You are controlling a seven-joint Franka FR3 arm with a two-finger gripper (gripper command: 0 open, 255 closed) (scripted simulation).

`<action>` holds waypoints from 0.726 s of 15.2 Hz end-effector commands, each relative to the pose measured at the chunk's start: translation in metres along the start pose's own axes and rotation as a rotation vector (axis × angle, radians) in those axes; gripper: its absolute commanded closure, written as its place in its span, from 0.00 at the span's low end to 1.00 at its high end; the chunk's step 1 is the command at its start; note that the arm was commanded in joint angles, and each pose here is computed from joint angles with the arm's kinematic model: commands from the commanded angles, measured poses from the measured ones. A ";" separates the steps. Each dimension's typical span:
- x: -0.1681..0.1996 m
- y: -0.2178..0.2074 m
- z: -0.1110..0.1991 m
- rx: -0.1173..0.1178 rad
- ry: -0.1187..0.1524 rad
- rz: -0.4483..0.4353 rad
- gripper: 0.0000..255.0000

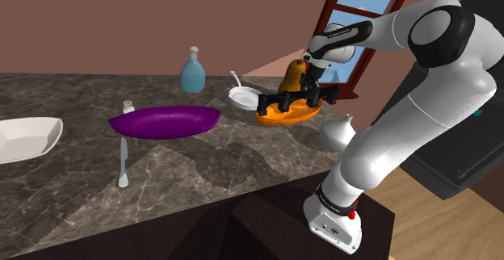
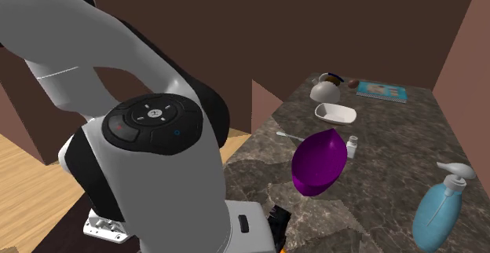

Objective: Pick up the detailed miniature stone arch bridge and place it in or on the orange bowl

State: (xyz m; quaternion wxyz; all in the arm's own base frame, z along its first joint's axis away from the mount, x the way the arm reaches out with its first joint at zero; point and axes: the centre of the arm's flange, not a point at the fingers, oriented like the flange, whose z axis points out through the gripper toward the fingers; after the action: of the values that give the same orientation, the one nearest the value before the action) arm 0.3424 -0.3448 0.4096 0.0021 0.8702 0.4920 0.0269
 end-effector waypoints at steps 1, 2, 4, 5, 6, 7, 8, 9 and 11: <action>0.000 0.000 0.013 -0.001 0.000 -0.001 1.00; 0.000 0.000 0.013 -0.001 0.000 -0.001 1.00; 0.000 0.000 0.013 -0.001 0.000 -0.001 1.00; 0.000 0.000 0.013 -0.001 0.000 -0.001 1.00; 0.000 0.000 0.013 -0.001 0.000 -0.001 1.00; 0.000 0.000 0.013 -0.001 0.000 -0.001 1.00; 0.000 0.000 0.013 -0.001 0.000 -0.001 1.00; 0.000 0.000 0.013 -0.001 0.000 -0.001 1.00; 0.000 0.000 0.013 -0.001 0.000 -0.001 0.00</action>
State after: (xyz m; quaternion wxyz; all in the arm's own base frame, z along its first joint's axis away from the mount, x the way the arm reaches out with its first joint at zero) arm 0.3428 -0.3440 0.3964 0.0023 0.8699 0.4924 0.0270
